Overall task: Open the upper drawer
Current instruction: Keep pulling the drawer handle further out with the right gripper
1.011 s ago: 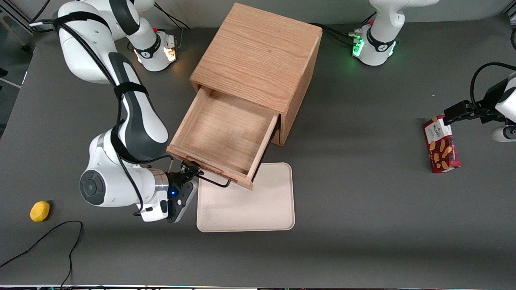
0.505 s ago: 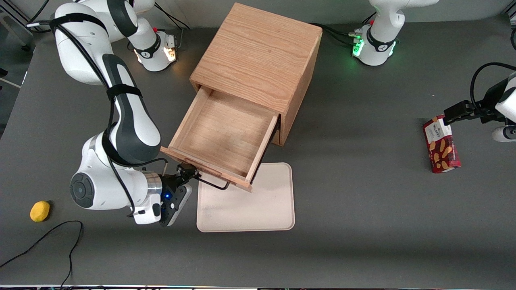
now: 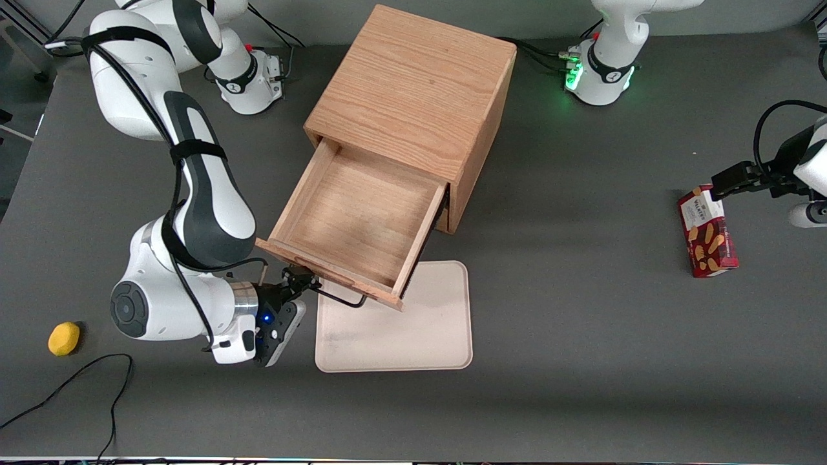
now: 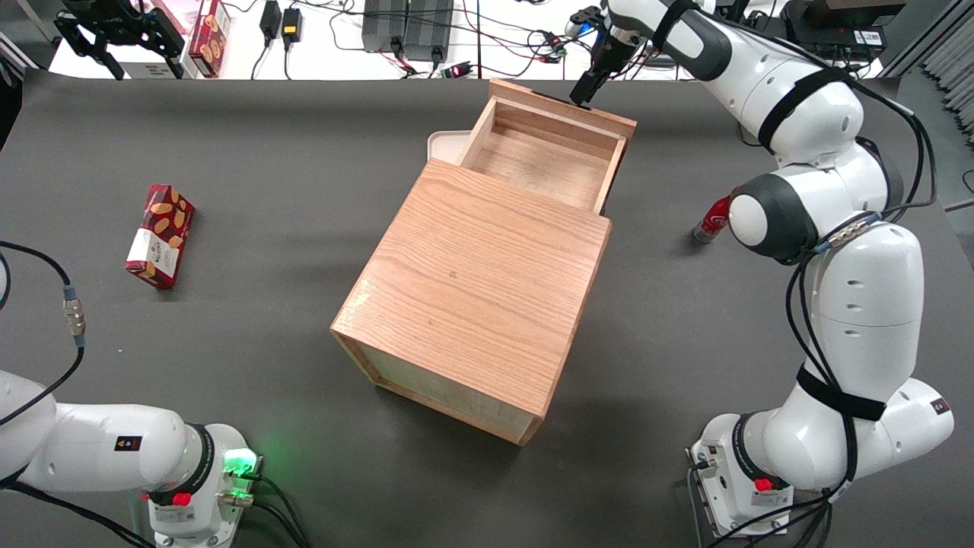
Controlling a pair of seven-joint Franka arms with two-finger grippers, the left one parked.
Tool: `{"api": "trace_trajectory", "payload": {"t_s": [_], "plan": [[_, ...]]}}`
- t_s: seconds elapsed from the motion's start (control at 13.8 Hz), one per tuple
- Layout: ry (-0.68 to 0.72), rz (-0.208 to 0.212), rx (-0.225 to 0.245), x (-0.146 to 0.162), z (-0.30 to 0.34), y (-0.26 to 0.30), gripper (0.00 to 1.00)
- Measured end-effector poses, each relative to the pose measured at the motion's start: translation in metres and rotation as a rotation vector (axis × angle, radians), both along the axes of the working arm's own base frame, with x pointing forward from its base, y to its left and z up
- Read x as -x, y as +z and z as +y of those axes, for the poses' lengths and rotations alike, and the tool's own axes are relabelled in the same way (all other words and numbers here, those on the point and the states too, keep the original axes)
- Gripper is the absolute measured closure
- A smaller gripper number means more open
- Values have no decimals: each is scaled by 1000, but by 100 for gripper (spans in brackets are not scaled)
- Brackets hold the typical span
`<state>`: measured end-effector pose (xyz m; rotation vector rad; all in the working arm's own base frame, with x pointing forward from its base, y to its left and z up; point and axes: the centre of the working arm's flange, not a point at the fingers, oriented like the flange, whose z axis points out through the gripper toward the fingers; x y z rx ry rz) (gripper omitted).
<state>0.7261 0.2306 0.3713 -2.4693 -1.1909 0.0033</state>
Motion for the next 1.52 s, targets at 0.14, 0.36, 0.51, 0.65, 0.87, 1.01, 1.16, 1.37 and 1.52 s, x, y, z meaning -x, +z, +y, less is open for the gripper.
{"api": "trace_trajectory", "payload": {"t_s": [0.14,0.36,0.51,0.65,0.87,1.01,1.16,1.37,1.52], "plan": [[-6,-2,-3,-3,-4,-1,0],[-15,-1,-14,-6,-10,-2,0],[-20,0,-18,-7,-14,-2,0],[-21,2,-22,-7,-14,-2,0],[-23,4,-28,-7,-14,-2,0],[-24,4,-29,-7,-14,-3,0],[-29,8,-31,-7,-13,-3,0],[-36,11,-31,-7,-12,-3,0],[-40,15,-31,-7,-12,-3,0]]}}
